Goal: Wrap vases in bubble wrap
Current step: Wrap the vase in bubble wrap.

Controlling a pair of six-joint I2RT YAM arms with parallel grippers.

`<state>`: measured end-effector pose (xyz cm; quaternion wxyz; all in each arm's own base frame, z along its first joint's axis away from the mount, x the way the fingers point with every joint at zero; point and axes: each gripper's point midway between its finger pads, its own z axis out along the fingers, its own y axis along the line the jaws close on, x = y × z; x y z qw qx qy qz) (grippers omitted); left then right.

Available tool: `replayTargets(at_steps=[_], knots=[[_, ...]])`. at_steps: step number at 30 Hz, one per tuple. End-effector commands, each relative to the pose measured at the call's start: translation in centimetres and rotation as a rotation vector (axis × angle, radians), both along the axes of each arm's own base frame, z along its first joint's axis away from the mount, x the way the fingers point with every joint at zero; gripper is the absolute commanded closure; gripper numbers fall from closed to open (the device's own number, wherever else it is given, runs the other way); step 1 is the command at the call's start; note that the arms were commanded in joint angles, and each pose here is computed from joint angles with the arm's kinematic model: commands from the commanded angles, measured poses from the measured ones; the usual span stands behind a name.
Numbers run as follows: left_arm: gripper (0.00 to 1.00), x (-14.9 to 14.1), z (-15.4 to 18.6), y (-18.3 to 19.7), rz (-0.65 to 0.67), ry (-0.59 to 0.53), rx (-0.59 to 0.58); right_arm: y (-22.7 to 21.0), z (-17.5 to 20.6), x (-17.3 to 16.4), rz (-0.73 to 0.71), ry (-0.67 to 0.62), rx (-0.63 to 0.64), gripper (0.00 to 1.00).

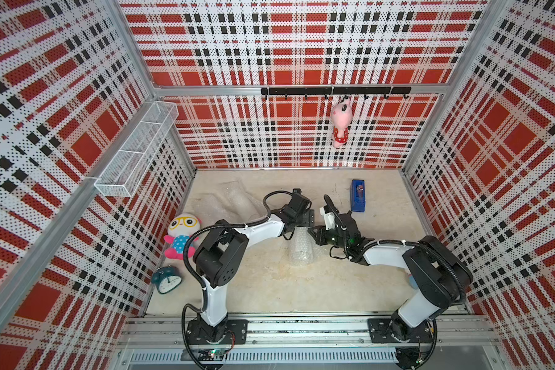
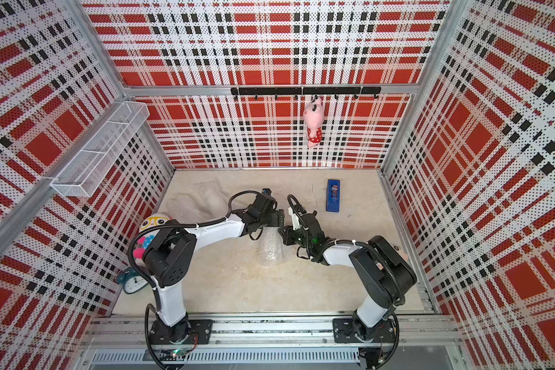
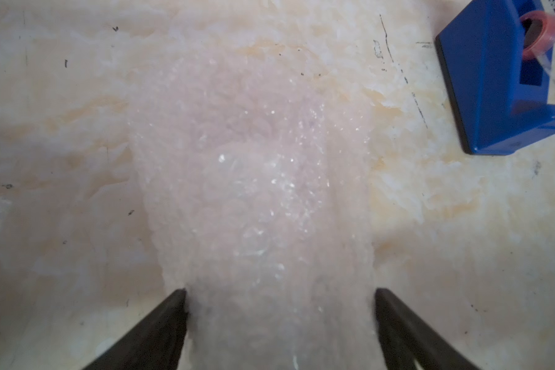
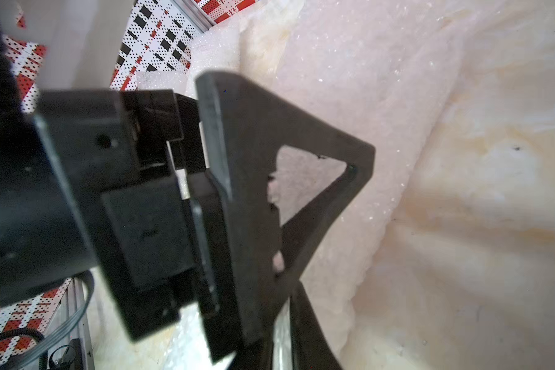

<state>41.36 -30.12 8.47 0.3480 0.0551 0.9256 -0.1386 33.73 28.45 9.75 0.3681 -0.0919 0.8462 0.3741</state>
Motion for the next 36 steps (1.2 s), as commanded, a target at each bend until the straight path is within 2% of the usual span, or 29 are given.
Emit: replayTargets(at_steps=[1,6,10,17,19,28,36], knots=[[0.14,-0.1,-0.8,0.0,0.005,0.016,0.023,0.5,0.8,0.3,0.005,-0.035,-0.003,0.85],[0.25,0.0,-1.0,0.5,0.019,0.020,0.023,0.3,0.9,0.2,-0.002,-0.036,-0.008,0.80],[0.29,0.0,-1.1,0.9,0.027,0.020,0.017,-0.2,1.0,-0.1,-0.009,-0.039,-0.023,0.74],[0.32,-0.3,-1.4,1.3,0.022,0.023,0.010,-3.7,2.4,0.1,-0.099,-0.096,-0.160,0.56],[0.32,-0.4,-1.6,1.3,0.017,0.028,0.012,-5.1,3.0,0.5,-0.130,-0.107,-0.174,0.54],[0.32,-1.1,-2.1,1.1,-0.003,0.030,0.050,-14.9,4.7,3.9,-0.325,-0.068,-0.207,0.51],[0.32,-1.2,-2.3,1.0,-0.005,0.035,0.060,-22.0,4.1,7.9,-0.408,0.055,-0.114,0.53]])
